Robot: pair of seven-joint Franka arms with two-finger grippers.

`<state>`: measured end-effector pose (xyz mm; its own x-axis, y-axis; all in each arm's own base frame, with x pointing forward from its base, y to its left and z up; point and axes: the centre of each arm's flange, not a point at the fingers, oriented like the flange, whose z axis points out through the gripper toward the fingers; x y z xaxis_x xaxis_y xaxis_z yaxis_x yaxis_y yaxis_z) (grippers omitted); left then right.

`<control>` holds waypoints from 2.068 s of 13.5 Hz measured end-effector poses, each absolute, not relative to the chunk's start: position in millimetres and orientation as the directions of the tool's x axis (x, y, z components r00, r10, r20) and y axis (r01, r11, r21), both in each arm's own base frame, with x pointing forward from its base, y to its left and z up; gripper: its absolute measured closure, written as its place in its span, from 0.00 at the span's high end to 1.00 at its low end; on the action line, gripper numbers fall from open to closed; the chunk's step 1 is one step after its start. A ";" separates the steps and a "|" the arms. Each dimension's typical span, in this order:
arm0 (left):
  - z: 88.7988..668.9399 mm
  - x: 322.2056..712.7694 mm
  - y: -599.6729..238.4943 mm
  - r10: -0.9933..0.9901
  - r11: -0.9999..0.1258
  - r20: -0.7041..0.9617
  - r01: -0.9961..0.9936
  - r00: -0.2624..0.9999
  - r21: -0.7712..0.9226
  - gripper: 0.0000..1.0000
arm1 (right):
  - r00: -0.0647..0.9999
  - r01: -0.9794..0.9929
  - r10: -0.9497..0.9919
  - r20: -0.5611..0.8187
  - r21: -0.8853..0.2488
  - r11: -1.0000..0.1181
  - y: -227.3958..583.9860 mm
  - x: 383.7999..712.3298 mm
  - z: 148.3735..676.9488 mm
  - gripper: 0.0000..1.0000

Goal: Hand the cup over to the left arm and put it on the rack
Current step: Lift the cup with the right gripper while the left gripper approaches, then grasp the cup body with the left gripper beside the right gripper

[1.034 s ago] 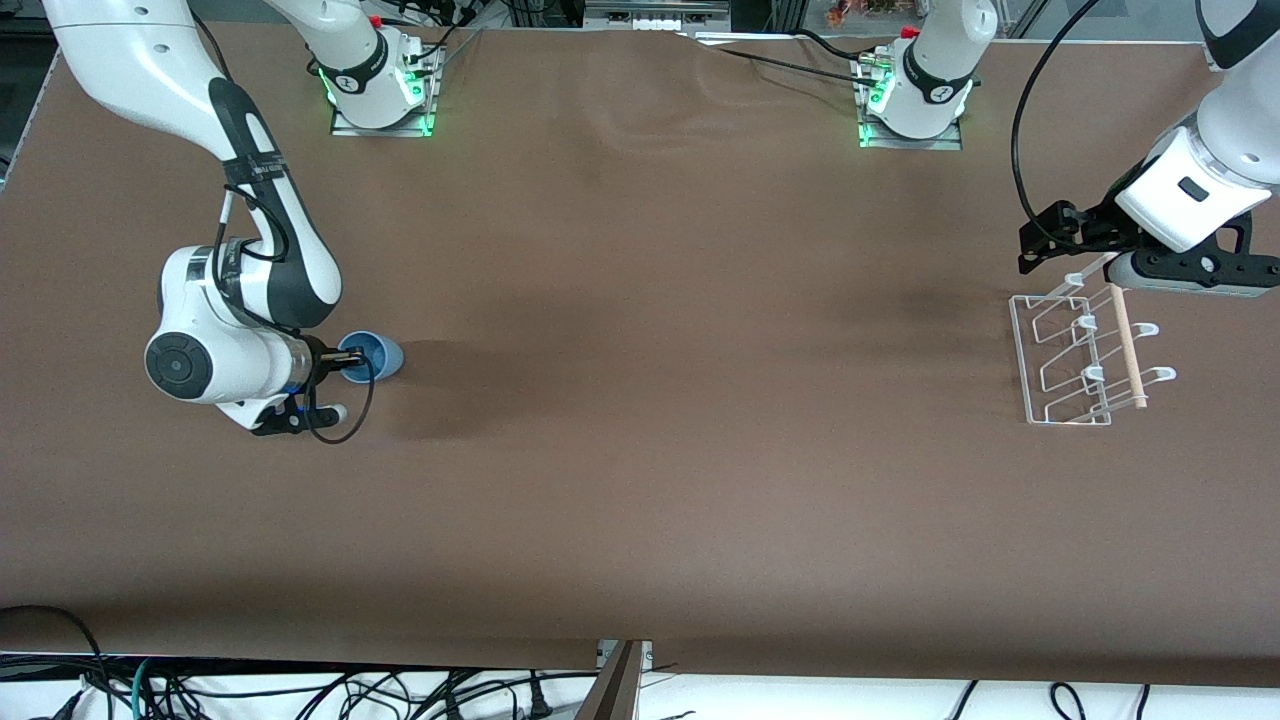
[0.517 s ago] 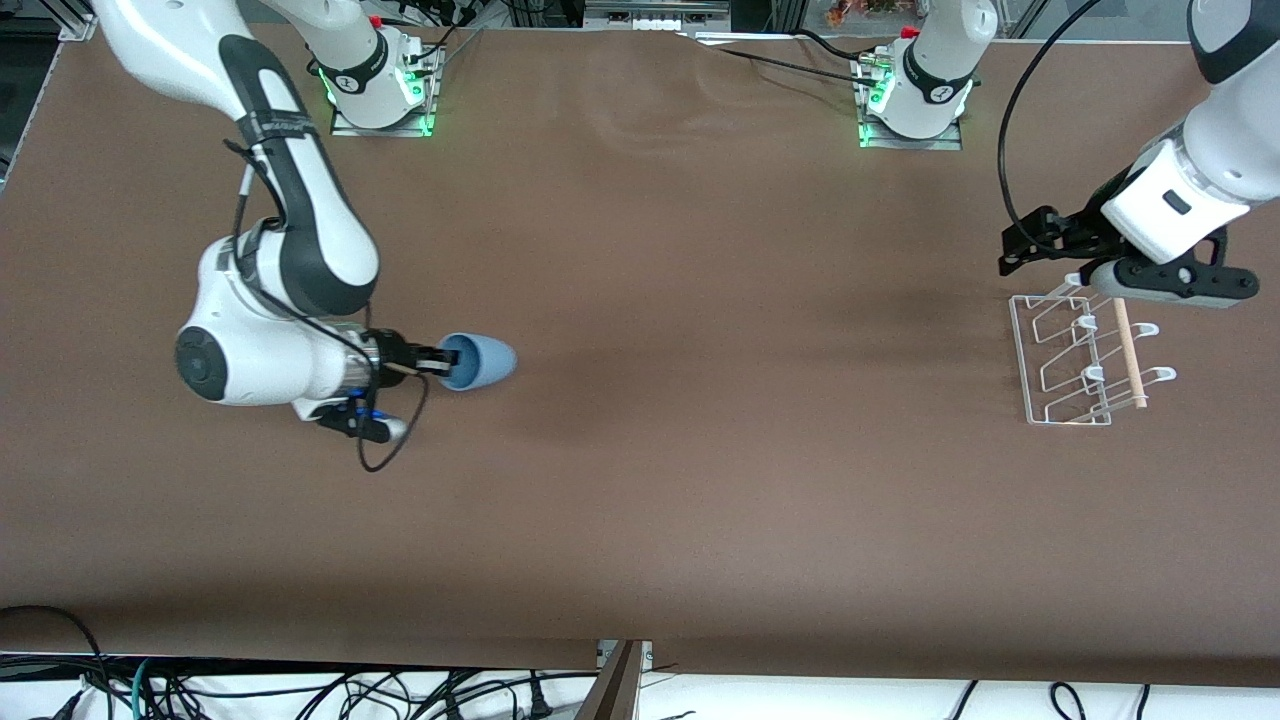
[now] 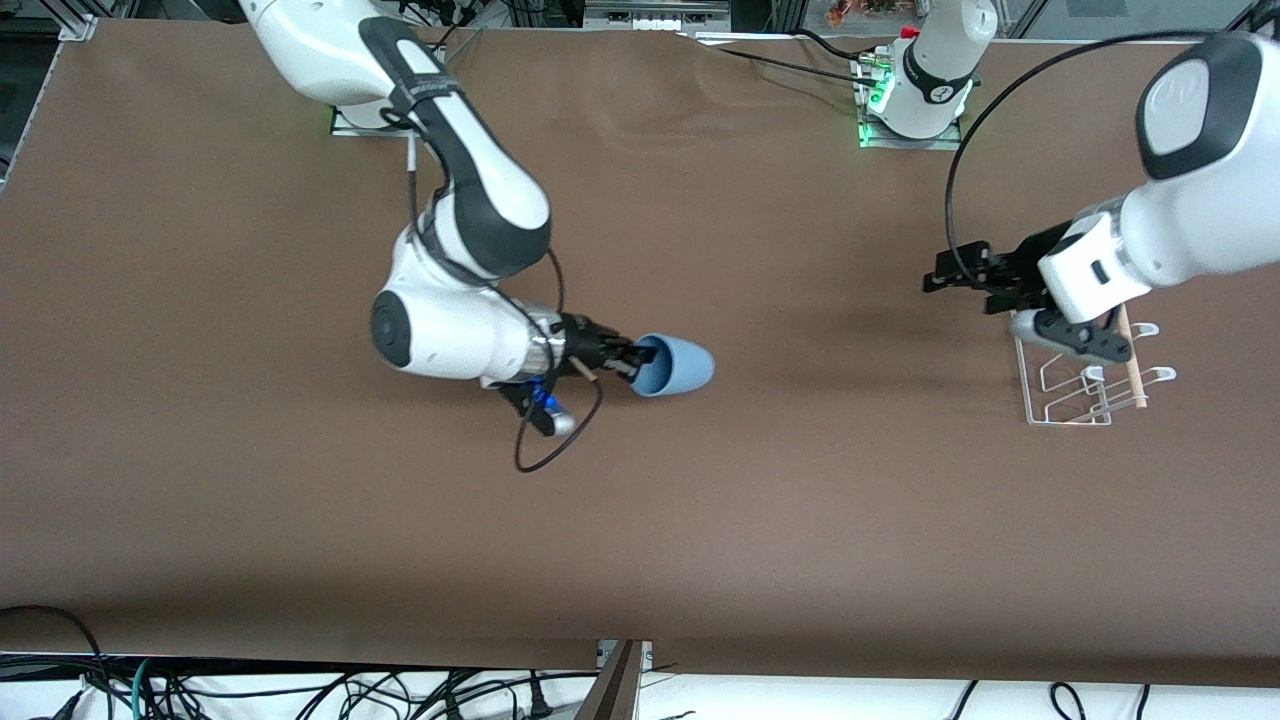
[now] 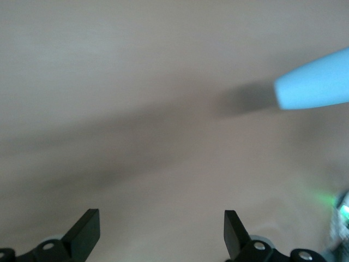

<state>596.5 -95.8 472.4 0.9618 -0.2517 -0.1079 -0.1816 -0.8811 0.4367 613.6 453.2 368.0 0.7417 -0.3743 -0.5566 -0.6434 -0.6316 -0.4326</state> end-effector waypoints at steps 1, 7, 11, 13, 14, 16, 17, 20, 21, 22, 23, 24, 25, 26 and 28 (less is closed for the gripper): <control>450.9 604.6 -98.8 -0.311 -0.846 -0.081 -0.237 0.947 0.477 1.00 | 0.734 -0.649 -0.369 -0.570 -0.429 -0.628 466.4 605.4 372.8 0.05; 424.8 615.8 -140.3 -0.654 -0.532 0.240 -0.662 0.717 0.529 1.00 | 0.723 -0.658 -0.365 -0.587 -0.425 -0.622 477.0 598.7 377.3 0.05; 428.3 612.0 -199.9 -0.705 -0.340 0.451 -0.818 0.548 0.464 1.00 | 0.725 -0.657 -0.364 -0.585 -0.430 -0.619 476.8 599.8 380.0 0.05; 417.8 609.9 -224.5 -0.699 -0.335 0.492 -0.845 0.519 0.416 1.00 | 0.724 -0.659 -0.364 -0.586 -0.430 -0.617 477.0 600.0 381.2 0.05; 406.8 605.8 -238.5 -0.697 -0.339 0.505 -0.854 0.509 0.394 1.00 | 0.721 -0.663 -0.367 -0.588 -0.429 -0.614 477.3 600.2 382.1 0.05; 383.2 596.0 -260.7 -0.700 -0.339 0.518 -0.867 0.492 0.364 1.00 | 0.721 -0.664 -0.367 -0.588 -0.434 -0.609 478.1 601.1 387.2 0.05; 375.4 591.7 -272.5 -0.699 -0.340 0.527 -0.873 0.484 0.350 1.00 | 0.723 -0.663 -0.366 -0.586 -0.439 -0.606 478.6 602.0 391.0 0.05; 365.1 581.2 -293.7 -0.701 -0.334 0.543 -0.885 0.463 0.324 0.97 | 0.717 -0.672 -0.376 -0.587 -0.439 -0.596 477.5 604.7 397.1 0.05; 365.5 582.3 -292.7 -0.704 -0.327 0.550 -0.893 0.448 0.310 0.89 | 0.716 -0.673 -0.375 -0.589 -0.439 -0.596 477.0 604.9 397.5 0.05; 365.8 584.3 -289.5 -0.708 -0.318 0.559 -0.902 0.431 0.293 0.77 | 0.716 -0.672 -0.373 -0.589 -0.439 -0.596 477.7 604.5 398.5 0.05; 365.8 585.3 -287.6 -0.714 -0.305 0.565 -0.910 0.414 0.281 0.67 | 0.714 -0.674 -0.371 -0.593 -0.443 -0.591 479.2 604.1 400.5 0.05; 366.6 585.7 -287.0 -0.715 -0.301 0.568 -0.913 0.407 0.275 0.64 | 0.711 -0.678 -0.374 -0.595 -0.441 -0.588 479.4 604.3 401.3 0.05; 367.3 586.1 -287.0 -0.715 -0.301 0.569 -0.914 0.406 0.274 0.64 | 0.711 -0.679 -0.375 -0.596 -0.441 -0.586 479.1 604.7 401.8 0.05; 367.5 586.3 -286.9 -0.715 -0.300 0.570 -0.914 0.405 0.273 0.64 | 0.710 -0.681 -0.378 -0.594 -0.443 -0.584 477.6 606.1 402.1 0.12; 367.5 586.3 -286.8 -0.716 -0.298 0.570 -0.915 0.403 0.272 0.60 | 0.712 -0.683 -0.387 -0.586 -0.451 -0.574 470.3 613.0 406.8 0.31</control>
